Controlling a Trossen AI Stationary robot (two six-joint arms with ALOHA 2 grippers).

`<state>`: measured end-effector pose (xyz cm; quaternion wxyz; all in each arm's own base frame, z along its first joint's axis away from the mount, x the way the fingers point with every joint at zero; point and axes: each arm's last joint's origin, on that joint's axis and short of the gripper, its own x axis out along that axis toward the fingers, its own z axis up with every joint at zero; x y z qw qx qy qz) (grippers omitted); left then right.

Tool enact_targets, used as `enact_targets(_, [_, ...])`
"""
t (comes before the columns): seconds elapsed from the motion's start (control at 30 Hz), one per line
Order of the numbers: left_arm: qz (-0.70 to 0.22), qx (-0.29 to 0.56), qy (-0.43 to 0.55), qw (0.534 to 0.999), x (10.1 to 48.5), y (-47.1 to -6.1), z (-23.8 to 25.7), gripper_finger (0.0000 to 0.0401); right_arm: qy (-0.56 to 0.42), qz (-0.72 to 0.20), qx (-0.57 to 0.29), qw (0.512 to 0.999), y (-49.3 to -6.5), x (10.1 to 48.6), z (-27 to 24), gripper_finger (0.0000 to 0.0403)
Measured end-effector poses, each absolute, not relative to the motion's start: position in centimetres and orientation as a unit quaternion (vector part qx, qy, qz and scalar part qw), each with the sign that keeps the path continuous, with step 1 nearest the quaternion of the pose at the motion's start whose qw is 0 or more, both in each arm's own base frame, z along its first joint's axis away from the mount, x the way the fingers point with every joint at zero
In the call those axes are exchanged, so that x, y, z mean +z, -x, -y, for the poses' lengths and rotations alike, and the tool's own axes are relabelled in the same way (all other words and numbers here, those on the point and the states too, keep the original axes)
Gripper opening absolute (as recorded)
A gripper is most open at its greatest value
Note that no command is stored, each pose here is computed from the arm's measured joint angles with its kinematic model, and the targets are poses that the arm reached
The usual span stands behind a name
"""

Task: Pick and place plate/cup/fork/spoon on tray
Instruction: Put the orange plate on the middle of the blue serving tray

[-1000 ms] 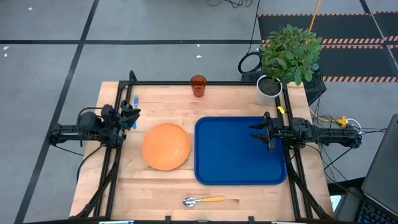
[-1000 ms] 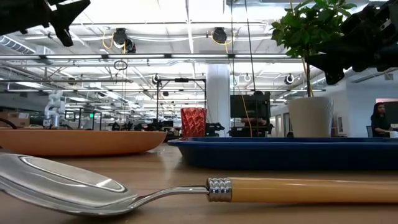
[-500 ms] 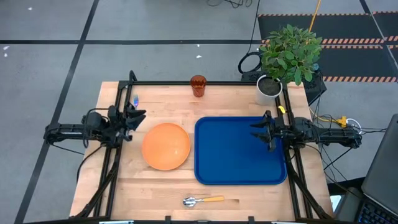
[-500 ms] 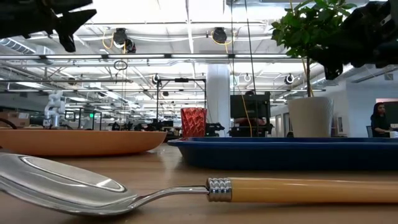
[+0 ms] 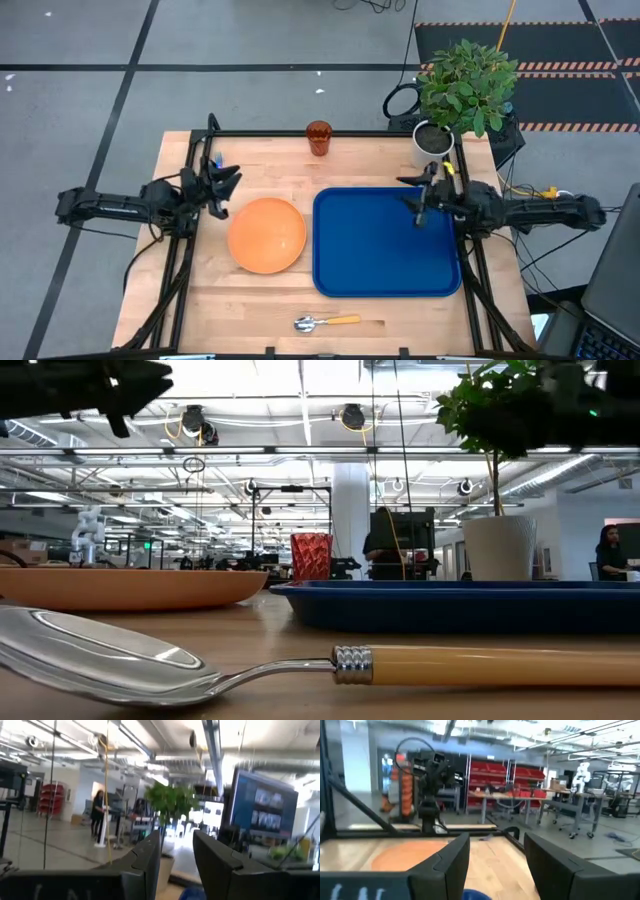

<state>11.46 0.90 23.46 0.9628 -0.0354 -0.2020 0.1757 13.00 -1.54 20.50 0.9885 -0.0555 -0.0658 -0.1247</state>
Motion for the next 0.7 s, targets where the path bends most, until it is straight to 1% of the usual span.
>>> enact_targets(0.07, [0.188,0.180,0.031,0.965,23.2,-11.9,-0.9,0.0118,0.061,0.037,-0.118,0.990,-14.6,21.5,1.8,0.0180])
enact_targets(0.13, [0.188,0.181,0.035,0.965,23.1,-12.3,-0.9,0.0118,0.048,-0.008,-0.087,0.995,-16.4,22.1,1.8,0.0180])
enact_targets(0.23, [0.197,0.177,0.045,0.963,23.7,-12.9,-0.9,0.0118,0.032,-0.115,-0.043,0.992,-18.9,21.3,1.8,0.0180])
enact_targets(0.3, [0.193,0.167,0.041,0.966,24.6,-13.5,-0.8,0.0118,0.036,-0.156,-0.037,0.986,-20.2,20.9,1.9,0.0180])
enact_targets(0.37, [0.180,0.156,0.032,0.971,25.7,-14.3,-0.6,0.0118,0.054,-0.160,-0.036,0.985,-21.4,21.1,2.0,0.0180])
enact_targets(0.43, [0.144,0.153,0.018,0.977,26.7,-15.4,-0.5,0.0118,0.065,-0.155,-0.035,0.985,-22.2,21.2,2.1,0.0180])
enact_targets(0.6, [0.051,0.153,-0.020,0.987,29.4,-17.7,-0.2,0.0118,0.069,-0.064,-0.035,0.995,-23.2,24.0,1.9,0.0180])
enact_targets(0.7, [0.015,0.153,-0.042,0.987,30.9,-18.8,-0.1,0.0118,0.069,-0.078,-0.029,0.994,-23.6,24.8,1.6,0.0180])
